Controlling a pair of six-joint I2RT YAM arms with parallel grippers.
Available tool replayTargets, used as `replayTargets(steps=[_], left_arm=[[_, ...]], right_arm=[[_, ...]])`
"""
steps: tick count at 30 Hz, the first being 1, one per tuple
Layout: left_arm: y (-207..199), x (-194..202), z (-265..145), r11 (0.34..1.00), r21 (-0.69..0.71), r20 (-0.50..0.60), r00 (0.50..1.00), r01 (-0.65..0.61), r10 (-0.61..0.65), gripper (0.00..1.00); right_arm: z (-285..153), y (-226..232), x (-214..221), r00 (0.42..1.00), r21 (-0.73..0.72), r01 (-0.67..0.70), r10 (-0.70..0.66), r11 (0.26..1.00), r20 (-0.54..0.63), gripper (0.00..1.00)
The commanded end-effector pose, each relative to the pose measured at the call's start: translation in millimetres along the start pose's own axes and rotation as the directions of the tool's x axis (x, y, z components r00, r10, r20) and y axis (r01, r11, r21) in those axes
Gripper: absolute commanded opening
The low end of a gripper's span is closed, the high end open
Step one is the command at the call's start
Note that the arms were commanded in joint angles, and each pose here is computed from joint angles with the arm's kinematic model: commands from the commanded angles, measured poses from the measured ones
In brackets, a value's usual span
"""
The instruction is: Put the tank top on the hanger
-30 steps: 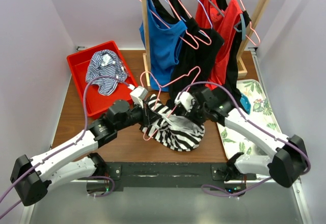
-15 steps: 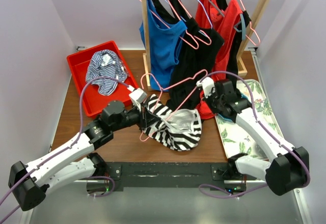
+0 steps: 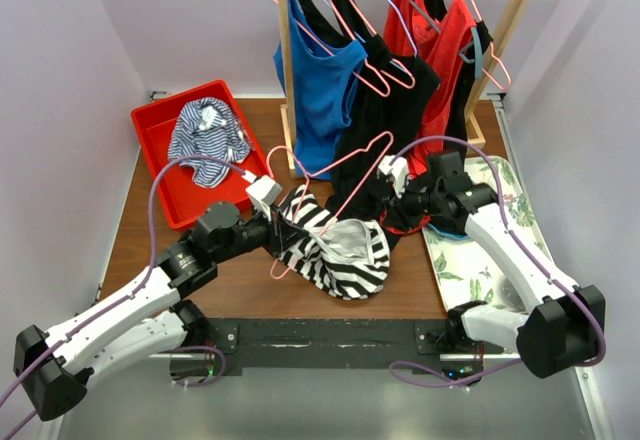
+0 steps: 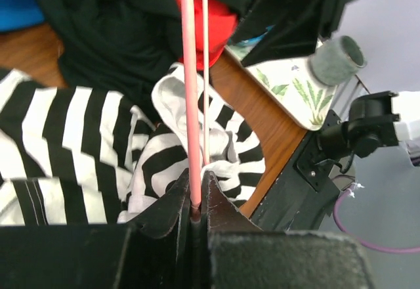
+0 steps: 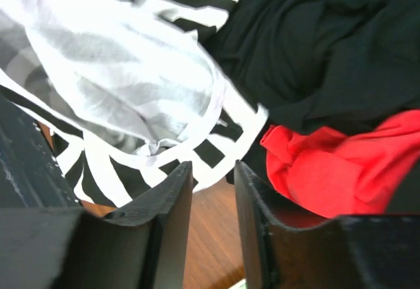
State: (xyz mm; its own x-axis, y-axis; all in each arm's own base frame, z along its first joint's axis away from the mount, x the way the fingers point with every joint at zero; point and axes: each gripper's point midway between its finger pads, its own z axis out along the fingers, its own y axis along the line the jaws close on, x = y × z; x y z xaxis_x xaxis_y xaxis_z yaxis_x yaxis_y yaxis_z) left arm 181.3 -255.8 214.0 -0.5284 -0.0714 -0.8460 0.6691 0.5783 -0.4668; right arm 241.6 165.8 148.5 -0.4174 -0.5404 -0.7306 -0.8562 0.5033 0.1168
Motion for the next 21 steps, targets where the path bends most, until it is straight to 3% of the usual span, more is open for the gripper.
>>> replayTargets(steps=[1, 3, 9, 13, 21], left_arm=[[10.6, -1.8, 7.1, 0.991, -0.053, 0.050, 0.992, 0.120, -0.118, 0.00], [8.6, -5.2, 8.8, 0.990, -0.035, 0.074, 0.988, 0.137, -0.134, 0.00], [13.9, 1.2, 10.7, 0.980, -0.050, 0.085, 0.978, 0.193, -0.188, 0.00], [18.4, 3.1, 9.0, 0.971, -0.067, 0.106, 0.969, 0.230, -0.222, 0.00], [23.9, 6.6, 8.0, 0.966, -0.088, 0.115, 0.965, 0.245, -0.234, 0.00]], right_arm=[[17.8, -6.0, 1.3, 0.996, 0.074, 0.087, -0.089, 0.993, 0.021, 0.45], [28.2, -1.8, -0.3, 0.993, 0.089, 0.113, -0.115, 0.990, 0.018, 0.51], [55.3, -17.4, -1.2, 0.996, 0.216, 0.088, -0.090, 0.972, 0.003, 0.52], [68.5, -25.1, -4.3, 0.997, 0.324, 0.062, -0.071, 0.944, 0.017, 0.59], [92.5, -15.7, 3.4, 0.991, 0.351, 0.133, -0.123, 0.927, -0.051, 0.60]])
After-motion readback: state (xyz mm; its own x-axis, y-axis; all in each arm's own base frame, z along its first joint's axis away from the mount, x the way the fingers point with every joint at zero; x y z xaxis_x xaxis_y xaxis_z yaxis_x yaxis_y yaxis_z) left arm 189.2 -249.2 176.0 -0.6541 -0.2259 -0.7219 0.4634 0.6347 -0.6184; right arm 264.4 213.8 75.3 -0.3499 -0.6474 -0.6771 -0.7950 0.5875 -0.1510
